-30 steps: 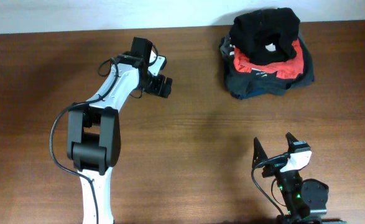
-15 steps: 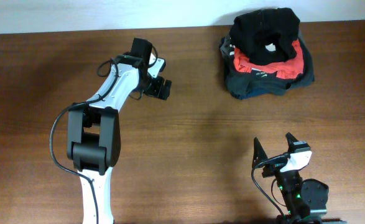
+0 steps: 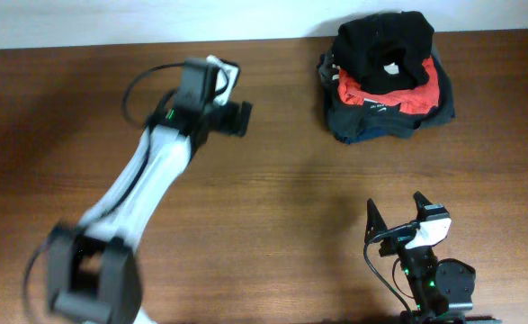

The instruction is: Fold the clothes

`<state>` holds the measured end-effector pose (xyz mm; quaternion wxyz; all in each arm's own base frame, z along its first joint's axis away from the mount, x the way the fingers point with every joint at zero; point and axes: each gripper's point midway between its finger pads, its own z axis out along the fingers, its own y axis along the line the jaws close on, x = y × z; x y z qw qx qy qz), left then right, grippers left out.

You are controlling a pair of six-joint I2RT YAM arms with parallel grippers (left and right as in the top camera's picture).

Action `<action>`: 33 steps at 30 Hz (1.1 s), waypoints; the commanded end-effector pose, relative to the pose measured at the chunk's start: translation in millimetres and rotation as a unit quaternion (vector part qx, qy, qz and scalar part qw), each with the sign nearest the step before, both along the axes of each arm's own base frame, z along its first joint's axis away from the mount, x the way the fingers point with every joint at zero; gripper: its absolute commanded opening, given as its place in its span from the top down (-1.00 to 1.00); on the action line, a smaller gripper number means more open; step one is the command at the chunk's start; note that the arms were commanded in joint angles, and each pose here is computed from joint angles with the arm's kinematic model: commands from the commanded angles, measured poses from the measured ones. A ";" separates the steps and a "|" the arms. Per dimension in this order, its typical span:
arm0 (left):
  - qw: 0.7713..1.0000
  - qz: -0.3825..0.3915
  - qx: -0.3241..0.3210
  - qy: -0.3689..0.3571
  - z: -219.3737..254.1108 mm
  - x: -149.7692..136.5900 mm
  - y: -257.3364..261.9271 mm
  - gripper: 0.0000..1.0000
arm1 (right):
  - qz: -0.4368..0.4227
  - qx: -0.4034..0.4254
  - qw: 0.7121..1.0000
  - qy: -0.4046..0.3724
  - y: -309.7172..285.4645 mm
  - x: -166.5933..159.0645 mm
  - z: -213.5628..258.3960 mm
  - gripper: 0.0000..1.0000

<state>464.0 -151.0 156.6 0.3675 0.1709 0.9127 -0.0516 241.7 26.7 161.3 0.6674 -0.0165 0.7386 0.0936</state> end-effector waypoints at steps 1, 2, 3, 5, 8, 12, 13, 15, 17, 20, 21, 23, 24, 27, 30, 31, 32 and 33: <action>0.999 0.035 0.008 -0.041 1.0 -37.8 31.5 -0.98 | -0.004 0.000 1.000 -0.001 -0.8 0.3 -2.2 -0.98; 0.998 0.037 0.004 -0.052 1.1 -44.3 35.2 -0.98 | -0.004 0.000 1.000 -0.001 -0.8 0.3 -2.2 -0.98; 0.996 0.041 -0.004 -0.077 1.3 -57.6 42.4 -0.98 | -0.004 0.000 1.000 -0.001 -0.8 0.3 -2.2 -0.98; 0.993 0.046 -0.013 -0.103 1.8 -72.5 50.7 -0.98 | -0.004 0.000 1.000 -0.001 -0.8 0.3 -2.2 -0.98; 0.986 0.058 -0.028 -0.152 0.4 -101.9 67.1 -0.98 | -0.004 0.000 1.000 -0.001 -0.8 0.3 -2.2 -0.98; 0.972 0.075 -0.049 -0.216 2.5 -139.0 88.1 -0.98 | -0.004 0.000 1.000 -0.001 -0.8 0.3 -2.2 -0.98; 0.969 0.081 -0.054 -0.228 4.1 -144.1 92.1 -0.98 | -0.004 0.000 1.000 -0.001 -0.8 0.3 -2.2 -0.98; 0.957 0.106 -0.073 -0.261 8.5 -160.0 107.0 -0.98 | -0.004 0.000 1.000 -0.001 -0.8 0.3 -2.2 -0.98; 0.943 0.135 -0.091 -0.290 11.7 -173.9 123.4 -0.98 | -0.004 0.000 1.000 -0.001 -0.8 0.3 -2.2 -0.98; 0.931 0.141 -0.103 -0.321 16.6 -185.0 135.1 -0.98 | -0.004 0.000 1.000 -0.001 -0.8 0.3 -2.2 -0.98; 0.928 0.142 -0.105 -0.329 18.1 -187.5 138.7 -0.98 | -0.004 0.000 1.000 -0.001 -0.8 0.3 -2.2 -0.98; 0.921 0.147 -0.107 -0.345 21.0 -192.0 145.5 -0.99 | -0.004 0.000 1.000 -0.001 -0.8 0.3 -2.2 -0.98; 0.919 0.150 -0.106 -0.350 20.9 -193.4 147.8 -0.99 | -0.004 0.000 1.000 -0.001 -0.8 0.3 -2.2 -0.97; 0.912 0.159 -0.103 -0.363 16.0 -199.0 153.7 -0.98 | -0.004 0.000 1.000 -0.001 -0.8 0.3 -2.2 -0.98; 0.908 0.162 -0.102 -0.373 17.3 -202.6 156.2 -0.98 | -0.004 0.000 1.000 -0.001 -0.8 0.3 -2.2 -0.98; 0.906 0.164 -0.102 -0.377 18.8 -203.4 157.3 -0.98 | -0.004 0.000 1.000 -0.001 -0.8 0.3 -2.2 -0.98; 0.902 0.167 -0.101 -0.385 22.8 -204.9 159.6 -0.98 | -0.004 0.000 1.000 -0.001 -0.8 0.3 -2.2 -0.98; 0.899 0.170 -0.099 -0.390 25.5 -206.4 161.7 -0.98 | -0.004 0.000 1.000 -0.001 -0.8 0.3 -2.2 -0.98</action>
